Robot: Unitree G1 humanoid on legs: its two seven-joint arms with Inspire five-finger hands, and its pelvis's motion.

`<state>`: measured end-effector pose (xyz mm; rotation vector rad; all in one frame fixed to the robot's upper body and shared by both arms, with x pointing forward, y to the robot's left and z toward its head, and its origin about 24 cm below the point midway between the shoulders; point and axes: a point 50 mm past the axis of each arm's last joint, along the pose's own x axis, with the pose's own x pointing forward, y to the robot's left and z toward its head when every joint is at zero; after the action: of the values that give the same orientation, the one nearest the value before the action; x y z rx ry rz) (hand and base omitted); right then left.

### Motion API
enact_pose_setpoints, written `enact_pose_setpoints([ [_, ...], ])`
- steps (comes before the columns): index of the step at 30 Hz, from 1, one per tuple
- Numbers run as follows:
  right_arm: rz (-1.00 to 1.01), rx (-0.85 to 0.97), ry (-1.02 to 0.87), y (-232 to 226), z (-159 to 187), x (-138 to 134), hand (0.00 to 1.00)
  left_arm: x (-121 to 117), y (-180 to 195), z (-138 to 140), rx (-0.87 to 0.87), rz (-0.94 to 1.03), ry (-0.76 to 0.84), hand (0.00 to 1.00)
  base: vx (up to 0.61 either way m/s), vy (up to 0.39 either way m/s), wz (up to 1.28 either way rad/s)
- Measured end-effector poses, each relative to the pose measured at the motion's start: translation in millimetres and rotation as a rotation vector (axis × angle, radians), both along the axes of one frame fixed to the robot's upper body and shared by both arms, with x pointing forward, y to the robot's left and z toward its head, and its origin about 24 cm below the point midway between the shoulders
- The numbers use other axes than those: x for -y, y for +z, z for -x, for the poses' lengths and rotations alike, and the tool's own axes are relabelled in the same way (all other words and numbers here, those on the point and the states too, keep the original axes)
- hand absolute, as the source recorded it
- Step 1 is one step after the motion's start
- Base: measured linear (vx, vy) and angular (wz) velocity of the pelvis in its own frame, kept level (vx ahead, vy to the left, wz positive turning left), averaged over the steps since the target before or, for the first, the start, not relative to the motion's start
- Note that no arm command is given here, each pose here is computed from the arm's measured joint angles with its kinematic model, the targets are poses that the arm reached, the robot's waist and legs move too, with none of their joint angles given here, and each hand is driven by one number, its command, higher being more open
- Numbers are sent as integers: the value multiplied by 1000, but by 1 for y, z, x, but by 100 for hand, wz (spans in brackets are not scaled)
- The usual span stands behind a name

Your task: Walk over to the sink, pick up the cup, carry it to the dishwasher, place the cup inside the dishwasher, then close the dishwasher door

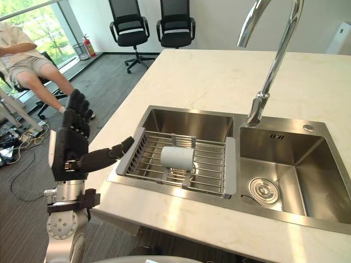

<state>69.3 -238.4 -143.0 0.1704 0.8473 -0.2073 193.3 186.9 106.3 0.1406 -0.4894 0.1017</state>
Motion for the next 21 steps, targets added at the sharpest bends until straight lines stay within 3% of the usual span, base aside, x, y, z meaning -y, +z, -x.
enact_pose_setpoints([
  [6,-44,-9,27,-4,4,-15,100,14,-3,-5,-53,-152,-46,100,32,56,-2],
  [21,-37,-65,62,-6,24,-12,100,40,-9,-28,-146,-417,-224,100,-6,-6,0],
])
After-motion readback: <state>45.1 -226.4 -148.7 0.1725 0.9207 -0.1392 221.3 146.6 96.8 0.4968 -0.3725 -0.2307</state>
